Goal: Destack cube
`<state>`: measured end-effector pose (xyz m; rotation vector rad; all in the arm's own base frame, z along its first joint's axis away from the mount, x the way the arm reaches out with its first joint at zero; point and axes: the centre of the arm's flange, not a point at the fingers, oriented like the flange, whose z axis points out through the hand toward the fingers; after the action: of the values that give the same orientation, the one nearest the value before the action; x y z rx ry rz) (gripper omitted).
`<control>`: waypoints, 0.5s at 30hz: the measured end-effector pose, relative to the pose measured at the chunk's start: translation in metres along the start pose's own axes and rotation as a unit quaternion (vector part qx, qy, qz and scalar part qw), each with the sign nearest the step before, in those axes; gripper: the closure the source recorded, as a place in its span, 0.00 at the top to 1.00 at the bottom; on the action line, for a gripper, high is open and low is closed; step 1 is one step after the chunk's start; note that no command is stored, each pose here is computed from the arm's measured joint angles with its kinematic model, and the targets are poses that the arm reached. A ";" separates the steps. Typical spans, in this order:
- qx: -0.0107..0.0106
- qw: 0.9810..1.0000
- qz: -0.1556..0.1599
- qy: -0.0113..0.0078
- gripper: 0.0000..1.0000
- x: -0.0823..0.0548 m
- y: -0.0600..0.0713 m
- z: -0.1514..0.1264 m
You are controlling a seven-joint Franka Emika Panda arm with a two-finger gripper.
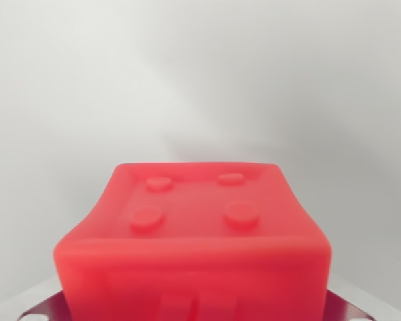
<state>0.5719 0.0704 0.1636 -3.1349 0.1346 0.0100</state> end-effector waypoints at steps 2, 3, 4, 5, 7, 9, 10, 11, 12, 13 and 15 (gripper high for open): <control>0.000 1.000 0.000 0.000 0.00 0.000 0.000 0.005; 0.000 1.000 0.000 0.000 0.00 0.000 0.000 0.008; 0.000 1.000 0.000 0.000 0.00 0.000 0.000 0.010; 0.000 1.000 0.000 0.000 0.00 0.000 0.000 0.013; 0.000 1.000 0.000 0.000 0.00 0.000 0.000 0.017; 0.000 1.000 0.000 0.000 0.00 0.000 0.000 0.021; 0.000 1.000 0.000 0.000 0.00 0.000 0.000 0.024; 0.000 1.000 0.000 0.000 0.00 0.000 0.000 0.025; 0.000 1.000 0.000 0.000 0.00 0.000 0.000 0.027; 0.000 1.000 0.000 0.000 0.00 0.000 0.000 0.029; 0.000 1.000 0.000 0.000 0.00 0.000 0.000 0.033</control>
<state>0.5719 0.0703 0.1308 -3.1355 0.1338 0.0096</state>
